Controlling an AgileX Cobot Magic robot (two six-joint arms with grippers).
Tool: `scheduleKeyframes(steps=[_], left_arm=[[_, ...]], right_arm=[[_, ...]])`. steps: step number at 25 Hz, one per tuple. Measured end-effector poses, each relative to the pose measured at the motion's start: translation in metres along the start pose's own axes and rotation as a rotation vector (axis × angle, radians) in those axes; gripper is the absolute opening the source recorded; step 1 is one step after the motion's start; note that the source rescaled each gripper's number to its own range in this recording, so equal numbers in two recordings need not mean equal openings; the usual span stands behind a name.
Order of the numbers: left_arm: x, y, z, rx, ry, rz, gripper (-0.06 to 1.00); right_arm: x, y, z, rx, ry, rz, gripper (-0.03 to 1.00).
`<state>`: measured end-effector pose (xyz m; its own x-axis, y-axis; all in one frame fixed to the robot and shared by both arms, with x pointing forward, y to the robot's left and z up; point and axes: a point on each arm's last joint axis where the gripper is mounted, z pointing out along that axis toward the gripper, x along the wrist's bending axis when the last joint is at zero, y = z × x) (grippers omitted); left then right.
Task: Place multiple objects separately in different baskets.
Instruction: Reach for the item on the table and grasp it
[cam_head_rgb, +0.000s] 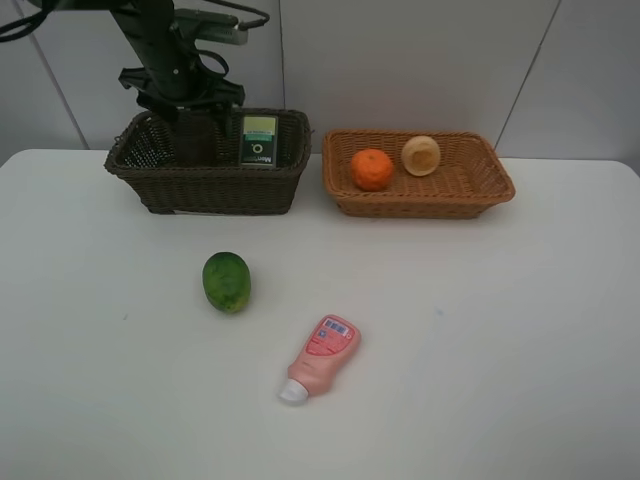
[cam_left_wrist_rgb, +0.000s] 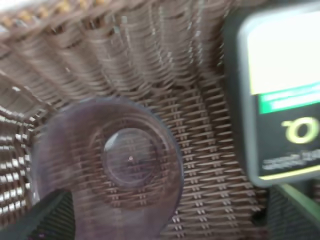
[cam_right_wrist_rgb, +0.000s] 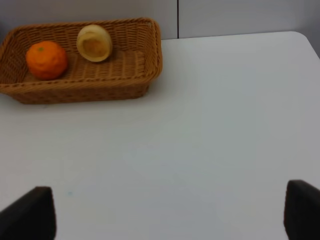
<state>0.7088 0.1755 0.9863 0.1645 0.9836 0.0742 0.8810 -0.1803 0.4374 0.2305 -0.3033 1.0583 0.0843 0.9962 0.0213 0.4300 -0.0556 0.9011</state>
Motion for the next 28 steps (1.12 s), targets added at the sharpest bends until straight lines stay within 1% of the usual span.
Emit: scheduleKeyframes(steps=[3, 6, 10, 13, 16, 19, 22, 28], left_arm=[[-0.013, 0.001, -0.028, -0.004, -0.01, 0.041, 0.99], [-0.033, -0.004, -0.046, 0.023, -0.023, 0.095, 0.99], [-0.076, -0.019, -0.06, 0.09, -0.043, 0.196, 0.99], [-0.111, -0.033, -0.068, 0.13, -0.064, 0.281, 0.99], [-0.148, -0.048, -0.078, 0.146, -0.088, 0.35, 0.99], [-0.178, -0.063, -0.088, 0.151, -0.11, 0.393, 0.99], [-0.2, -0.08, -0.091, 0.168, -0.123, 0.431, 0.99], [-0.22, -0.119, -0.072, 0.227, -0.1, 0.43, 0.99]], right_arm=[[0.0, 0.0, 0.0, 0.0, 0.0, 0.0, 0.97], [0.0, 0.0, 0.0, 0.0, 0.0, 0.0, 0.97], [0.0, 0.0, 0.0, 0.0, 0.0, 0.0, 0.97], [0.0, 0.0, 0.0, 0.0, 0.0, 0.0, 0.97], [0.0, 0.0, 0.0, 0.0, 0.0, 0.0, 0.97], [0.0, 0.0, 0.0, 0.0, 0.0, 0.0, 0.97], [0.0, 0.0, 0.0, 0.0, 0.0, 0.0, 0.97], [0.0, 0.0, 0.0, 0.0, 0.0, 0.0, 0.97]])
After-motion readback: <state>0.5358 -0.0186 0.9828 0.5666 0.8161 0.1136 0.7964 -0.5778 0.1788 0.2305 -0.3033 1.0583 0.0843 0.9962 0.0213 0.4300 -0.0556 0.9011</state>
